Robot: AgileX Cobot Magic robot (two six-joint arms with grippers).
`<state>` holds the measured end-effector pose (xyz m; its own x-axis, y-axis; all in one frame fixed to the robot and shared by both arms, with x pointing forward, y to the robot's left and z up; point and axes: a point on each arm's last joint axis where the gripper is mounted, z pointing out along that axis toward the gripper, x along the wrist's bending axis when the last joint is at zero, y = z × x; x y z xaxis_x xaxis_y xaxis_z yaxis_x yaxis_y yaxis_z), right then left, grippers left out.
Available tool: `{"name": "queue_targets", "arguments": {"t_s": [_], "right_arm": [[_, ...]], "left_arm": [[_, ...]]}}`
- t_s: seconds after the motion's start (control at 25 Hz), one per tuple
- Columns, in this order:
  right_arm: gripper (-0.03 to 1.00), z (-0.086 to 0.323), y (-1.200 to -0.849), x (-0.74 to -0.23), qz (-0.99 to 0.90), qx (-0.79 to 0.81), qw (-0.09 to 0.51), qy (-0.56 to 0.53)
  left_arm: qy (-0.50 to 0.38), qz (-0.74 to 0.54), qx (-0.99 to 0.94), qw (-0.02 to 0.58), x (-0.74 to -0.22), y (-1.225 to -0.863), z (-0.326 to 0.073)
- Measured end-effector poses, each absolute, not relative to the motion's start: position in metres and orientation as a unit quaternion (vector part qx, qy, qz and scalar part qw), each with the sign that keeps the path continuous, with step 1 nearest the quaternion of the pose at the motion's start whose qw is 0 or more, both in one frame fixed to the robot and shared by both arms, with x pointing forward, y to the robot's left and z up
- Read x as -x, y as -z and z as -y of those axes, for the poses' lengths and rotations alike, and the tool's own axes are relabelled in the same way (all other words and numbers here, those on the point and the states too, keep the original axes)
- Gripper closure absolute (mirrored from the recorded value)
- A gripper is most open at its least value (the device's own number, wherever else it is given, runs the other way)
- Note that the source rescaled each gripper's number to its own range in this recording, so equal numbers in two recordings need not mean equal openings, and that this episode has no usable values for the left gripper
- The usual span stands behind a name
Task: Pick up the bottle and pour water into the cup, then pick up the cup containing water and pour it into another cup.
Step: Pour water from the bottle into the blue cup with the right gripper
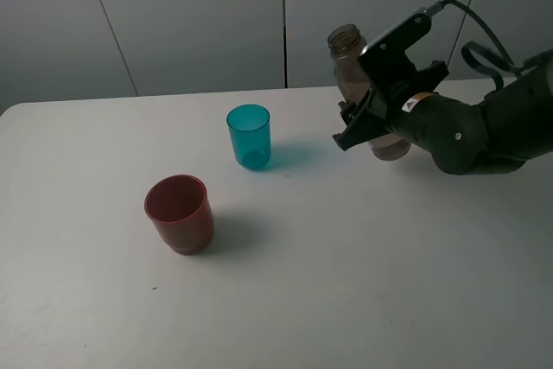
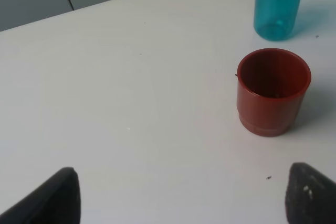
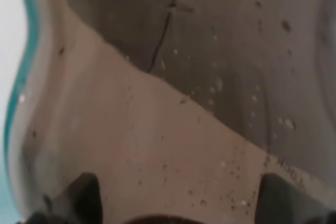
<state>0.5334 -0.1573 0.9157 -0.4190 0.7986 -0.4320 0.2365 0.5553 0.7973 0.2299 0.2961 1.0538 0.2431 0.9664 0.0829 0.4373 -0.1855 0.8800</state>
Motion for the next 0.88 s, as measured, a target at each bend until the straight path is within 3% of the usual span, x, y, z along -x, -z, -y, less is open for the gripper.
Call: {"name": "queue_targets", "arguments": {"t_s": [0.48, 0.88], "right_arm": [[0.96, 0.124, -0.947, -0.564, -0.823, -0.18, 0.458, -0.284], [0.96, 0.113, -0.924, -0.59, -0.854, -0.087, 0.478, -0.185]], "left_arm": [[-0.344, -0.51, -0.688, 0.384, -0.23, -1.054, -0.296], [-0.344, -0.51, -0.688, 0.384, -0.23, -1.054, -0.296]]}}
